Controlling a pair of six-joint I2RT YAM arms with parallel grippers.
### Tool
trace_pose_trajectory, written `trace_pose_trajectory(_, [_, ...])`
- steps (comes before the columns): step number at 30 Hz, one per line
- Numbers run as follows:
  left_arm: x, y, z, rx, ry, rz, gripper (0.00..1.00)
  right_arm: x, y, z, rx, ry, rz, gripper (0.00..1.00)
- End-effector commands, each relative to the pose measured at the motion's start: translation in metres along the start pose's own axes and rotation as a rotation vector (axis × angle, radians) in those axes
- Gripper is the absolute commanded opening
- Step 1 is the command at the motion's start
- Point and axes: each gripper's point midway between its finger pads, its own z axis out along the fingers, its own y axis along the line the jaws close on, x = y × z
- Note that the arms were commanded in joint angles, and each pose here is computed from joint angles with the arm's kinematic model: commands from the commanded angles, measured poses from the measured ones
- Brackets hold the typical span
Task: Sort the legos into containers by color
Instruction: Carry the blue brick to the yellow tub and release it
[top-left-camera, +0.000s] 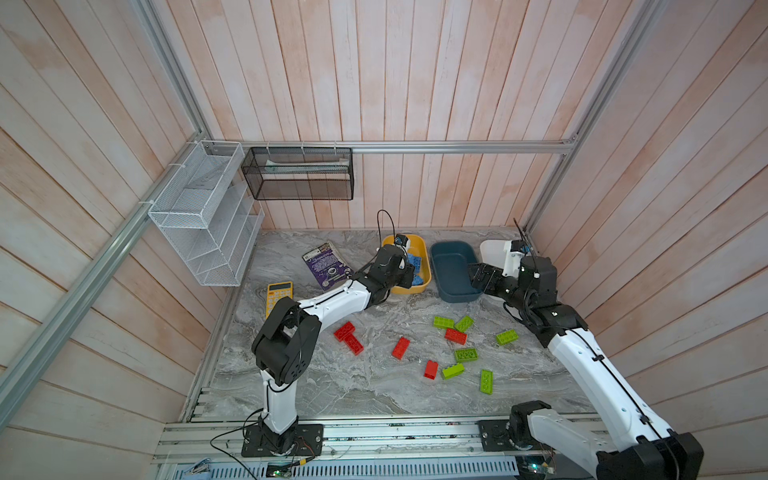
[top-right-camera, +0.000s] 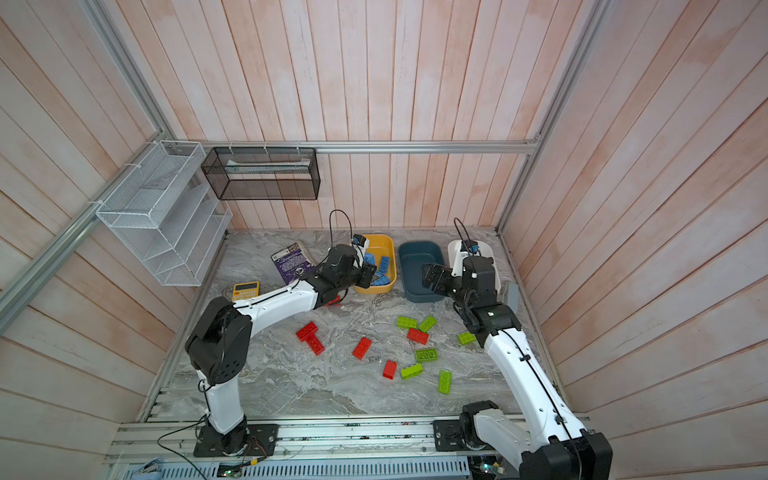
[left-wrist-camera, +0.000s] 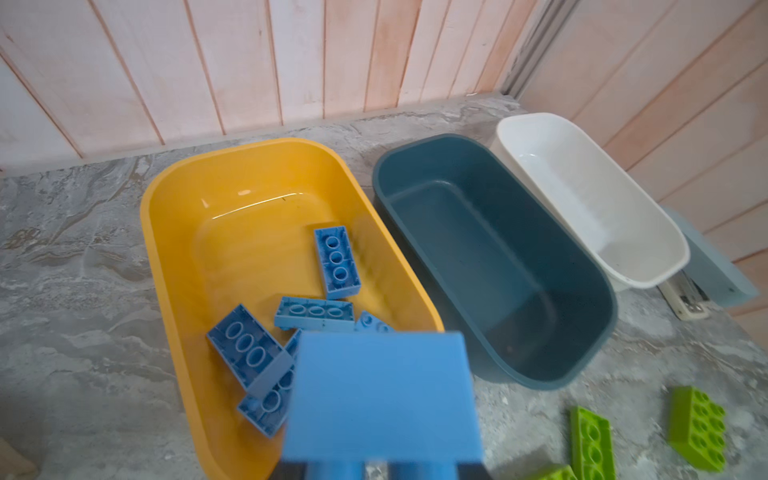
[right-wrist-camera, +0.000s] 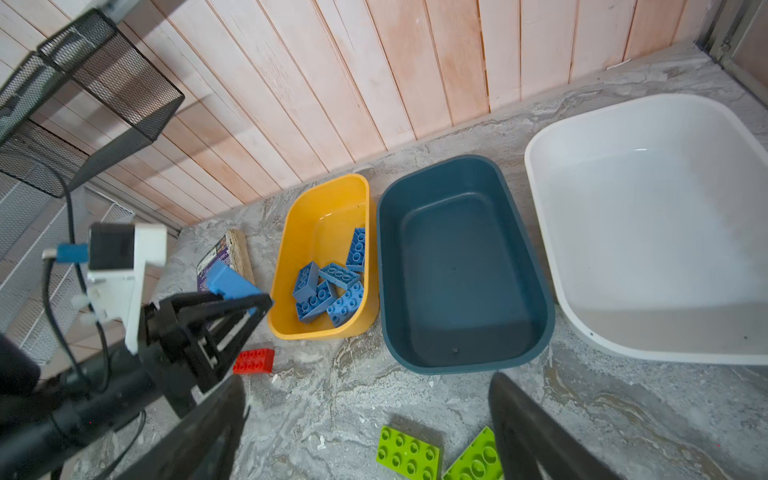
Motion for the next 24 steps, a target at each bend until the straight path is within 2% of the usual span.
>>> trace_pose_trajectory(1, [0.023, 0.011, 0.022, -0.016, 0.146, -0.033, 0.31, 0.005, -0.001, -0.003, -0.006, 0.003, -0.024, 0.91])
trace_pose_trajectory(4, [0.029, 0.022, 0.043, -0.039, 0.205, -0.048, 0.32, 0.015, -0.005, -0.001, -0.004, 0.023, -0.026, 0.91])
trace_pose_trajectory(9, [0.029, 0.026, 0.059, -0.049, 0.219, -0.057, 0.34, 0.024, -0.008, -0.002, -0.007, 0.04, -0.036, 0.92])
trace_pose_trajectory(11, [0.026, 0.024, 0.061, -0.044, 0.224, -0.049, 0.37, 0.031, -0.008, -0.002, -0.017, 0.055, -0.038, 0.92])
trace_pose_trajectory(13, [0.019, 0.024, 0.061, -0.047, 0.225, -0.041, 0.45, 0.041, -0.011, 0.0, -0.008, 0.083, -0.036, 0.94])
trace_pose_trajectory(18, [-0.004, 0.019, 0.042, -0.045, 0.179, -0.032, 0.67, 0.075, -0.017, 0.008, 0.017, 0.178, -0.057, 0.94])
trace_pose_trajectory(24, [-0.022, 0.01, -0.016, -0.046, 0.091, -0.074, 0.77, 0.119, 0.006, 0.019, 0.02, 0.294, -0.165, 0.94])
